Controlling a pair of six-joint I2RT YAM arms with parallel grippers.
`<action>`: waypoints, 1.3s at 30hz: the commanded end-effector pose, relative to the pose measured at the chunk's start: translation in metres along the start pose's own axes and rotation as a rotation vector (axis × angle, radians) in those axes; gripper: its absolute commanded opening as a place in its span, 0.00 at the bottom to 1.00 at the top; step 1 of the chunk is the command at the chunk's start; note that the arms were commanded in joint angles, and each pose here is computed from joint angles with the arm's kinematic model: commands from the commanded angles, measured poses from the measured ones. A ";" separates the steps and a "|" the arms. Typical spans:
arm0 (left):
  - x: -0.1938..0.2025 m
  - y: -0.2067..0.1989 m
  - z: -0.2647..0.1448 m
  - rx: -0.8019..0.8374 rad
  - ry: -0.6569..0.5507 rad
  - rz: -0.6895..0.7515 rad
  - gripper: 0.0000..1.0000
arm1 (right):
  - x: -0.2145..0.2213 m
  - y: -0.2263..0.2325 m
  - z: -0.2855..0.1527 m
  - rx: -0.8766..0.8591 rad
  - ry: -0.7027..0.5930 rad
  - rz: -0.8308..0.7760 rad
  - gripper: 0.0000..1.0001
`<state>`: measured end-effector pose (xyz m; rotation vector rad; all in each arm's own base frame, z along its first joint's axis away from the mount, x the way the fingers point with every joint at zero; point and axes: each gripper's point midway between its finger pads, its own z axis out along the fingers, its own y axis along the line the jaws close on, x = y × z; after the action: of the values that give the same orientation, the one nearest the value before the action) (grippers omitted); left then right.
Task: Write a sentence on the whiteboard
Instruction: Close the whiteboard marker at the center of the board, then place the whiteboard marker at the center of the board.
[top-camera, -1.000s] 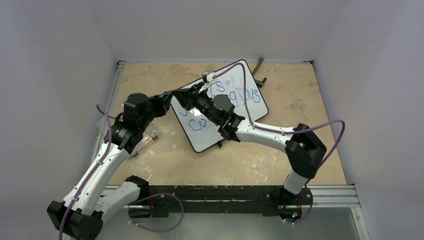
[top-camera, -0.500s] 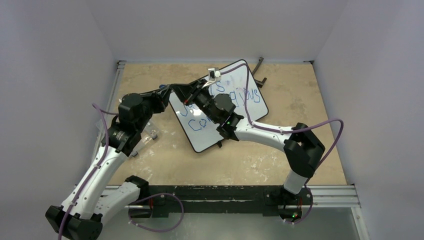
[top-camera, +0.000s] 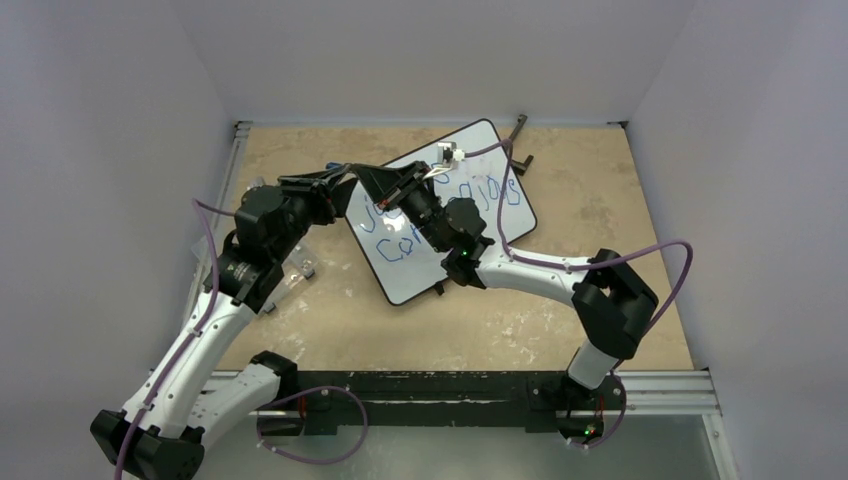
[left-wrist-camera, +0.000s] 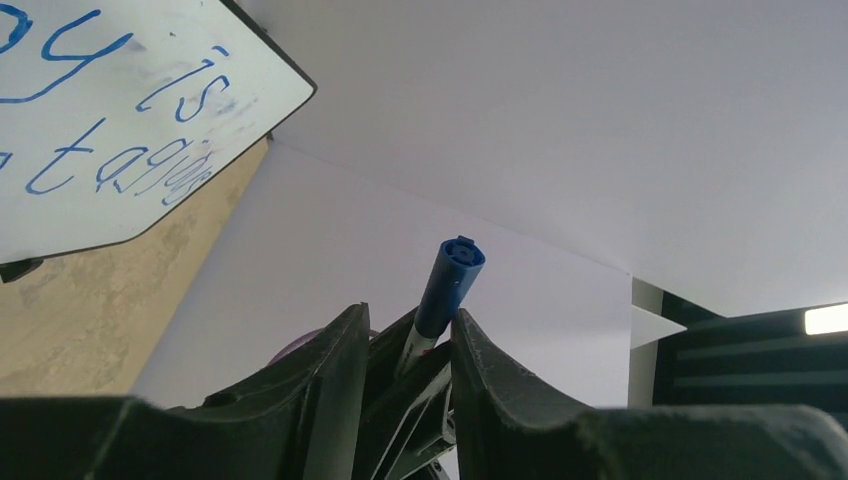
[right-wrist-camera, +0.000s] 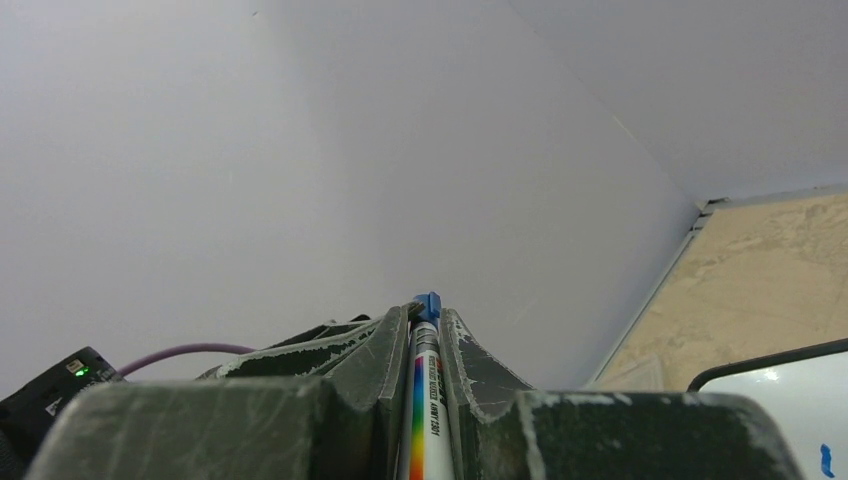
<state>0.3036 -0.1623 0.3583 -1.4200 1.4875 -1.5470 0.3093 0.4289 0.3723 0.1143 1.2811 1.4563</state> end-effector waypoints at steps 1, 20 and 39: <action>0.053 -0.016 -0.026 0.047 0.247 0.069 0.38 | 0.005 -0.004 -0.003 -0.005 0.016 0.042 0.00; 0.048 -0.020 -0.053 0.078 0.205 0.377 0.58 | -0.022 -0.055 -0.082 0.208 0.135 0.095 0.00; 0.018 0.028 -0.038 -0.042 0.113 0.510 0.57 | 0.007 -0.130 -0.258 0.714 0.513 0.127 0.00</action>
<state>0.2541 -0.1750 0.3461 -0.9150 1.7860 -1.3344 0.2407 0.2549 0.2108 0.2909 2.0250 1.1533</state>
